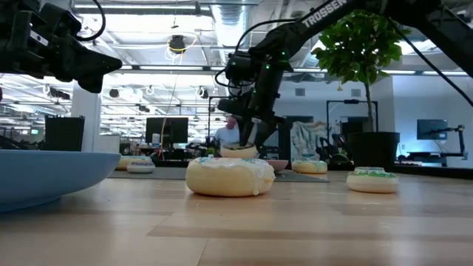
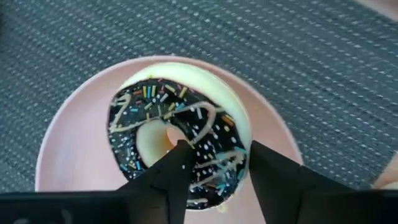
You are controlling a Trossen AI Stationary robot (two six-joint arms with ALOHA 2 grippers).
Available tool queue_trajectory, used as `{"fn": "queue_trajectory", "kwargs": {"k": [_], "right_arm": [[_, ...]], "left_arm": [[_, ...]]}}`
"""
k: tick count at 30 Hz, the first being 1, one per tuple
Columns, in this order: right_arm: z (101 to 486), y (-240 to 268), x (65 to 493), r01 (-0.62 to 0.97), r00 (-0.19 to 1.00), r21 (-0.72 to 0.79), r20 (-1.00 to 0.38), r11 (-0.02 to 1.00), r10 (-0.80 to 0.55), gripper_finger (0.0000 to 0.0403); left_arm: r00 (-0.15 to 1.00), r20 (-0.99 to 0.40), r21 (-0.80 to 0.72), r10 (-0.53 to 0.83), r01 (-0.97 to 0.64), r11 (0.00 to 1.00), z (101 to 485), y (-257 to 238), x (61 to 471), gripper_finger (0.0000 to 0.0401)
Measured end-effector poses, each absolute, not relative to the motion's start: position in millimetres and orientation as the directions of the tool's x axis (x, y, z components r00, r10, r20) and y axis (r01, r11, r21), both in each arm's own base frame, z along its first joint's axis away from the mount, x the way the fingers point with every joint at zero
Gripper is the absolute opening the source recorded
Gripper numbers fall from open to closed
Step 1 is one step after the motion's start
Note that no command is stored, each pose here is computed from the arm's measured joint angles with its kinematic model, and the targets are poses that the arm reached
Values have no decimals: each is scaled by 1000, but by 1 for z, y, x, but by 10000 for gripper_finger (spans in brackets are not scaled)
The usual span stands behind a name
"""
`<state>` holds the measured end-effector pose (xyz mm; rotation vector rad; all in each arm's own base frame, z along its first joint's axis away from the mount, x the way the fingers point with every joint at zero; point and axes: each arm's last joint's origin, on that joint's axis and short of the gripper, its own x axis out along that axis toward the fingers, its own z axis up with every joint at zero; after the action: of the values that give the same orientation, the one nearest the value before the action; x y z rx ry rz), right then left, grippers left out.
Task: Pick & Place donuts
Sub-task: Put the large black donut on the pink plate, then put the small white donut on the blue plate
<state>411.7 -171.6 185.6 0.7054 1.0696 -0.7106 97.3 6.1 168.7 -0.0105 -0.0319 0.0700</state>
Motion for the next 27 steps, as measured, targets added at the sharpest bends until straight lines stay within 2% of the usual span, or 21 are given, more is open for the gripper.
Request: {"fn": "queue_trajectory", "kwargs": {"k": [10,20,27], "right_arm": [[185,-172,411,801,306,151,-935,579,-179,226],[190,-172,410,804,311,157,-933,574,-181,227],[229,-157,403,778,376,191,-904,598,-201,214]], "left_arm": [[997,31,-12,70,-70,998,169,6,97,0],[997,31,-12,70,-69,998,169,6,97,0],[997,31,-12,70,-70,998,169,6,97,0]]}}
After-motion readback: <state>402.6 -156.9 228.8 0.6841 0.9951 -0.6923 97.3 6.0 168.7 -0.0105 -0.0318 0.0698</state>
